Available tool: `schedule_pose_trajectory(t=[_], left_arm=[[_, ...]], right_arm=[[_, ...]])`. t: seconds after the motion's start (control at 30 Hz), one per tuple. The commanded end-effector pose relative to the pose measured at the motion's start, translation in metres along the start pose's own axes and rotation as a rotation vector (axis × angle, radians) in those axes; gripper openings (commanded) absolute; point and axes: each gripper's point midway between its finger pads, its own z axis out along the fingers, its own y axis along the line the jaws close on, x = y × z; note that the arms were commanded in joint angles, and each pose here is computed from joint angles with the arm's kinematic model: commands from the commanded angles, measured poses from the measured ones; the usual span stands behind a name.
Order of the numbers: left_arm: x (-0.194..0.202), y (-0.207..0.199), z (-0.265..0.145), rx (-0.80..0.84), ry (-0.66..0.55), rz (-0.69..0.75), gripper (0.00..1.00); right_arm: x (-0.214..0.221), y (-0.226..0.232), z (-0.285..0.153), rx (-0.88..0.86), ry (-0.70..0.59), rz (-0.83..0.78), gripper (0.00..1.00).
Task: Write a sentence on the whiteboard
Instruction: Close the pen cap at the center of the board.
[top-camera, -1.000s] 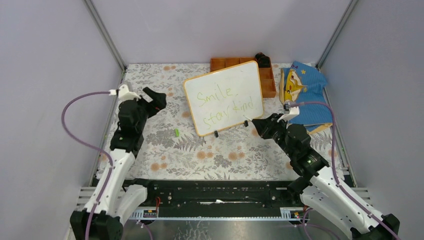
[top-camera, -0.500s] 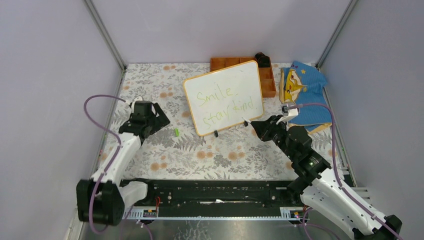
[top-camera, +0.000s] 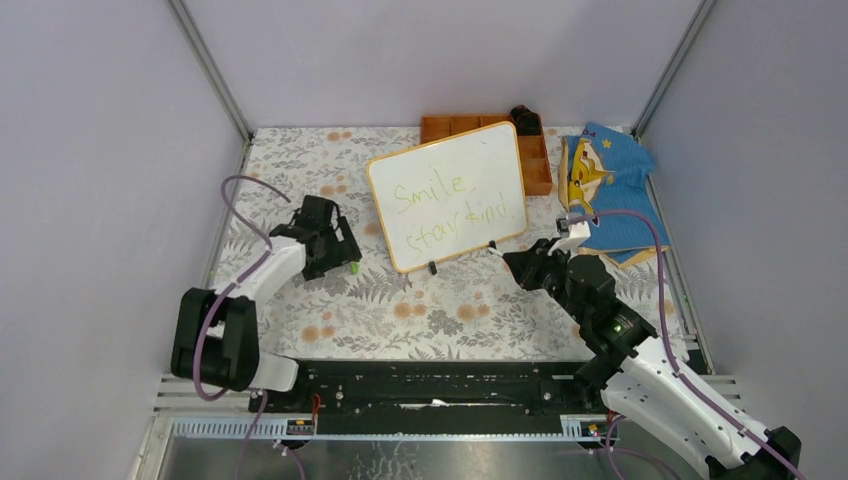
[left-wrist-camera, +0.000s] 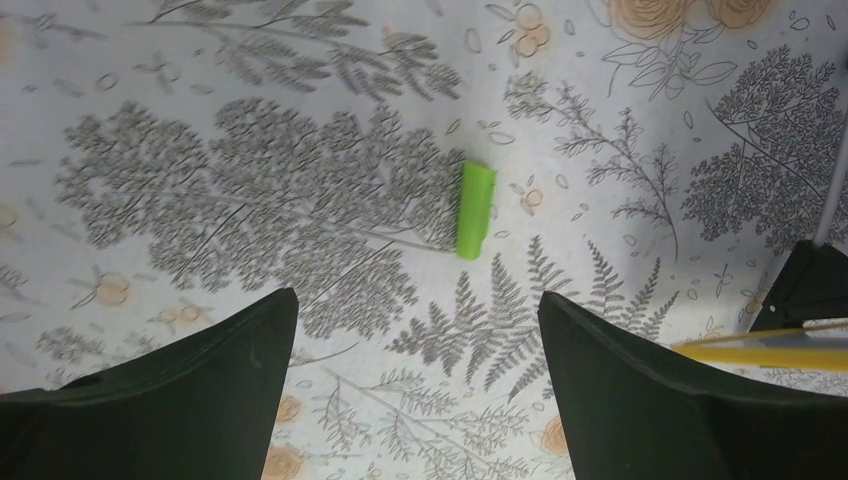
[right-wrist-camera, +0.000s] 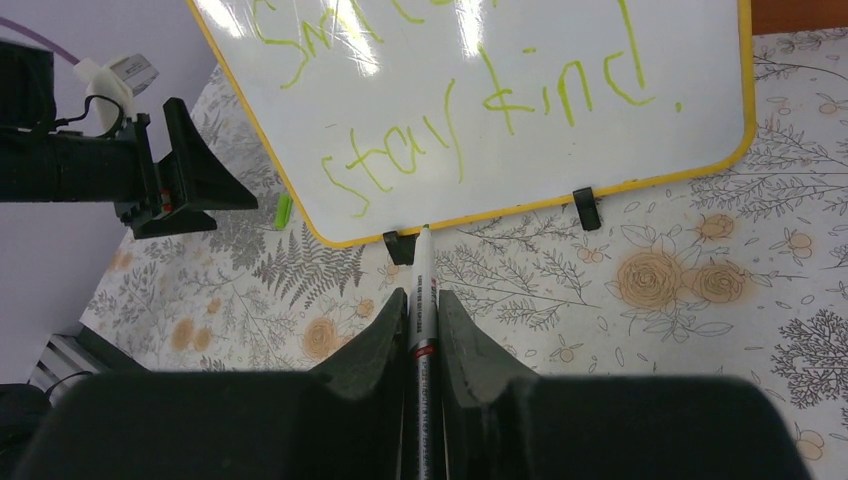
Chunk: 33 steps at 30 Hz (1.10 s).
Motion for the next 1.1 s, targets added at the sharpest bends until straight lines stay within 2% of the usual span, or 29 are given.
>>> schedule_pose_trajectory(t=[0.0, 0.1, 0.27, 0.5, 1.07], left_arm=[[-0.011, -0.016, 0.011, -0.033, -0.010, 0.035, 0.95], [-0.010, -0.011, 0.022, -0.099, -0.014, 0.045, 0.93], [-0.008, -0.006, 0.035, -0.162, 0.027, 0.054, 0.83], [-0.011, -0.010, 0.043, -0.158, 0.036, 0.079, 0.72], [-0.010, -0.015, 0.060, -0.165, 0.061, 0.156, 0.59]], right_arm=[[-0.017, 0.003, -0.004, 0.010, -0.041, -0.023, 0.00], [-0.019, 0.001, -0.006, 0.023, -0.049, -0.024, 0.00], [-0.020, -0.003, -0.005, 0.041, -0.057, -0.029, 0.00], [-0.022, -0.003, -0.006, 0.044, -0.066, -0.032, 0.00], [-0.021, -0.005, -0.008, 0.041, -0.077, -0.032, 0.00]])
